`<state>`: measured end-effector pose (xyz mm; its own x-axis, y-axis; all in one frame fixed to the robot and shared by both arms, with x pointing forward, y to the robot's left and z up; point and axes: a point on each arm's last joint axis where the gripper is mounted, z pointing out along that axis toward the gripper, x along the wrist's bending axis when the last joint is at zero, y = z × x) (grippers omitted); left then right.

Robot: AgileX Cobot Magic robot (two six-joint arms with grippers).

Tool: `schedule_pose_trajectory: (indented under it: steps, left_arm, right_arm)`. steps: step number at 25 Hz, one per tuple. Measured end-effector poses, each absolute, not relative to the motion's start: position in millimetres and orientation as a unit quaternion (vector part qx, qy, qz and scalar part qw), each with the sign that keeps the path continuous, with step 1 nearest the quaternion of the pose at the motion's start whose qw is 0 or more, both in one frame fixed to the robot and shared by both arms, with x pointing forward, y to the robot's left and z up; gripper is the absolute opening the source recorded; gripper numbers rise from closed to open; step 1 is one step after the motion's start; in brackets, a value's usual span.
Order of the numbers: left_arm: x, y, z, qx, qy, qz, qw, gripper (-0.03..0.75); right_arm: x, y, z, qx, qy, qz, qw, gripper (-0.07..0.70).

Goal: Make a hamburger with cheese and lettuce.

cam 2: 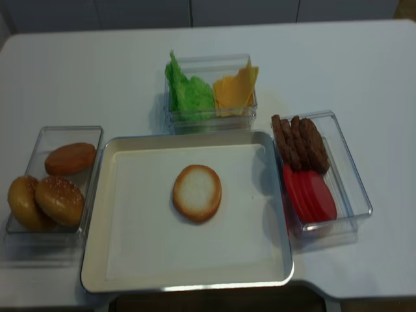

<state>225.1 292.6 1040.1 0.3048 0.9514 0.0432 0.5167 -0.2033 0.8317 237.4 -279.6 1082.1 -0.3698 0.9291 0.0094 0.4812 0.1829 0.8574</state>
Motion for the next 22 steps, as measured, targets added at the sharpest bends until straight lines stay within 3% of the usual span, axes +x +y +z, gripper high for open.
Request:
schedule_pose_trajectory:
  steps: [7,22]
  left_arm:
    - [225,292,1040,0.711,0.521,0.298,0.367,0.412]
    - [225,292,1040,0.711,0.521,0.298,0.367,0.411]
  right_arm:
    - [241,-282,1056,0.495,0.712,0.407,0.287,0.352]
    - [233,-293,1053,0.543,0.665,0.401,0.32,0.342]
